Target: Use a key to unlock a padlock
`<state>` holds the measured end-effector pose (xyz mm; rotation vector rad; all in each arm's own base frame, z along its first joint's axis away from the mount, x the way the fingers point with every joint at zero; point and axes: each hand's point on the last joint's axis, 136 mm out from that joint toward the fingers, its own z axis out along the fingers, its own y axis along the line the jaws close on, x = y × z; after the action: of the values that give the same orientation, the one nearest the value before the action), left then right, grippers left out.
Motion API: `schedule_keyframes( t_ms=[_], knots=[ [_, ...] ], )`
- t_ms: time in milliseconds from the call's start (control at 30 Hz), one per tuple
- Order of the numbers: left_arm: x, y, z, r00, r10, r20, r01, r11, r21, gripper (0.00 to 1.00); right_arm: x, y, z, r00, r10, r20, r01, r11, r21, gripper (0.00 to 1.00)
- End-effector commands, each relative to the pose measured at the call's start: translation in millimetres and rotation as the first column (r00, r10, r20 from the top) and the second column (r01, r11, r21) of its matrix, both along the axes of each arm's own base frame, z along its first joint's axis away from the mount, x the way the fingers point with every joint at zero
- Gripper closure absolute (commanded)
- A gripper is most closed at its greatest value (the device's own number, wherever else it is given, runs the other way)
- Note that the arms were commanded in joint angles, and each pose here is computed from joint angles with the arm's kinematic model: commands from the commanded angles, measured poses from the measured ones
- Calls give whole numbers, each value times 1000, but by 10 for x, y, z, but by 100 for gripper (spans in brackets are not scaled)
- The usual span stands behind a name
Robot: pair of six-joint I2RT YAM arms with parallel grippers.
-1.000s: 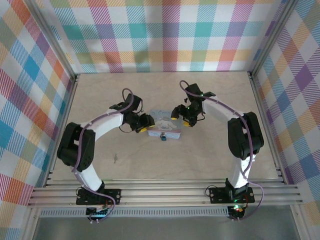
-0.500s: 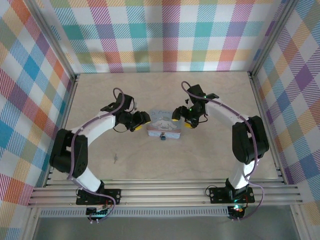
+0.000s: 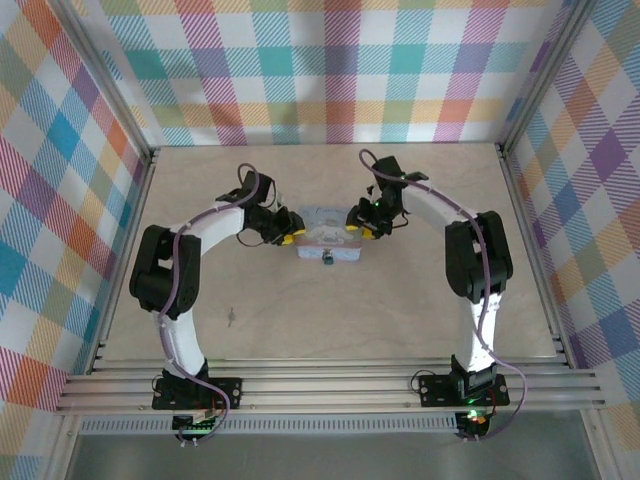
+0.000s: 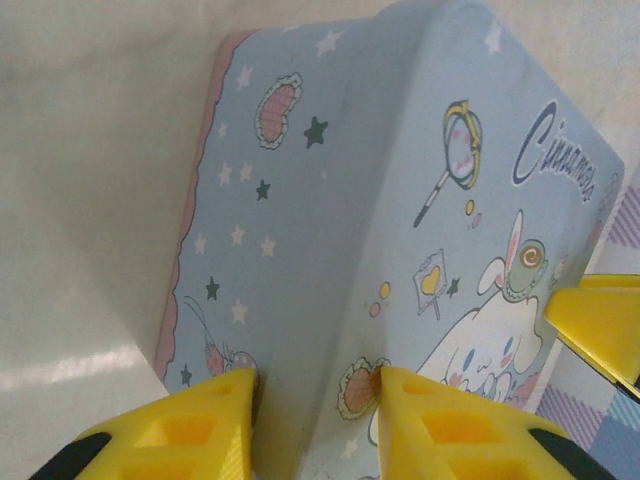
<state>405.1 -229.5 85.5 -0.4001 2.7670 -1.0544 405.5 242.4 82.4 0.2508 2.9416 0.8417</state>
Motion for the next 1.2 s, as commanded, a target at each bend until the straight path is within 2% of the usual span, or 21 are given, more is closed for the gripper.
schedule_keyframes(
  t_ms=[0,167,300,367,433,700,833,933,1033,1167],
  knots=[
    [28,-336,2,998,-63,-24,61,996,-65,68,75,240,10,997,73,-5,-72,996,50,57],
    [120,-553,-10,995,-100,-26,99,994,-50,67,336,150,4,998,58,4,-58,998,30,55],
    [178,-509,65,996,-89,11,89,996,15,52,449,49,104,1000,16,0,-16,999,33,43],
    [188,-422,127,996,-85,36,83,994,70,47,503,7,235,1000,-4,12,3,999,48,35],
    [181,-321,214,994,-89,59,81,989,127,45,542,-71,357,999,-22,28,21,999,36,31],
    [12,278,552,991,-73,112,27,931,365,29,529,-412,798,993,-12,121,21,997,-73,26],
    [-273,731,551,996,10,92,-52,884,465,25,281,-457,811,995,-1,102,9,997,-78,25],
    [-597,1120,438,989,139,50,-145,840,523,26,41,-467,779,995,2,102,6,997,-79,26],
    [-978,1382,253,967,254,1,-217,825,523,28,-242,-441,693,996,1,89,5,997,-75,27],
    [-1470,1583,-24,939,337,-65,-250,803,541,31,-654,-269,508,998,37,52,-33,997,-74,28]
  ],
)
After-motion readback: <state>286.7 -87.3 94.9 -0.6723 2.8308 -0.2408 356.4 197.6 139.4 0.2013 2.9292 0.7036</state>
